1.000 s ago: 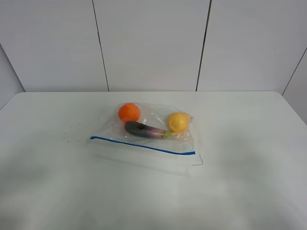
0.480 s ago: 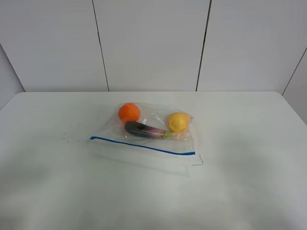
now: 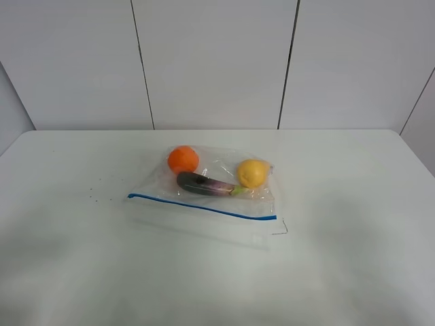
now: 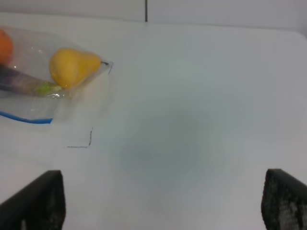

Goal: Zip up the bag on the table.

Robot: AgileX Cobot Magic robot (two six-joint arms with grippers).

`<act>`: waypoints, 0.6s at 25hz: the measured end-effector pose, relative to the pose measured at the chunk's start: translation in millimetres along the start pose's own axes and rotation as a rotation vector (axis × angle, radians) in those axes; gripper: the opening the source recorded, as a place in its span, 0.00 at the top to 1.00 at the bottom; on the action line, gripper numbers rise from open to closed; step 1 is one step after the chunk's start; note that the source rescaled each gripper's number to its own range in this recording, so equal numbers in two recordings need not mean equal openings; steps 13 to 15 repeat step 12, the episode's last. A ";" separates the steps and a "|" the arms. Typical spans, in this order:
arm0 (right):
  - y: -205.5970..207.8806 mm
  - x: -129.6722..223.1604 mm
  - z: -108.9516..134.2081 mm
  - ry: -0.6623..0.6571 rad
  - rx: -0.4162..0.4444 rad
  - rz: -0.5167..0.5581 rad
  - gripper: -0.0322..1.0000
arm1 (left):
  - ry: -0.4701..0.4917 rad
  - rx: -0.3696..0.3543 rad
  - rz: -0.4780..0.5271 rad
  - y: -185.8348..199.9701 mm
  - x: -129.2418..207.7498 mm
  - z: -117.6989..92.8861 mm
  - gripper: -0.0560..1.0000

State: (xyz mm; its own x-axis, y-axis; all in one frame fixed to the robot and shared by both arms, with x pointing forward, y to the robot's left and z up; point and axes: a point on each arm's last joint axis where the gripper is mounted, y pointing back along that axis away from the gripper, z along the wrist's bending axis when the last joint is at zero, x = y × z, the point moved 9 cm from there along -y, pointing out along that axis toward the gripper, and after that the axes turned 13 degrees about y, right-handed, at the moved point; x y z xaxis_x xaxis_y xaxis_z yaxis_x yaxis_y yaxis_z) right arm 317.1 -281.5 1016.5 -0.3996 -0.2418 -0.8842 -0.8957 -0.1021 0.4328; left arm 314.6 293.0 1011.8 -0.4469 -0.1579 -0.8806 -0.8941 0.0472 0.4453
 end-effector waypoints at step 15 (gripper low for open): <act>0.0 -0.1 0.5 -0.002 -0.003 -0.001 0.06 | 0.000 0.000 0.000 0.0 0.0 0.0 0.00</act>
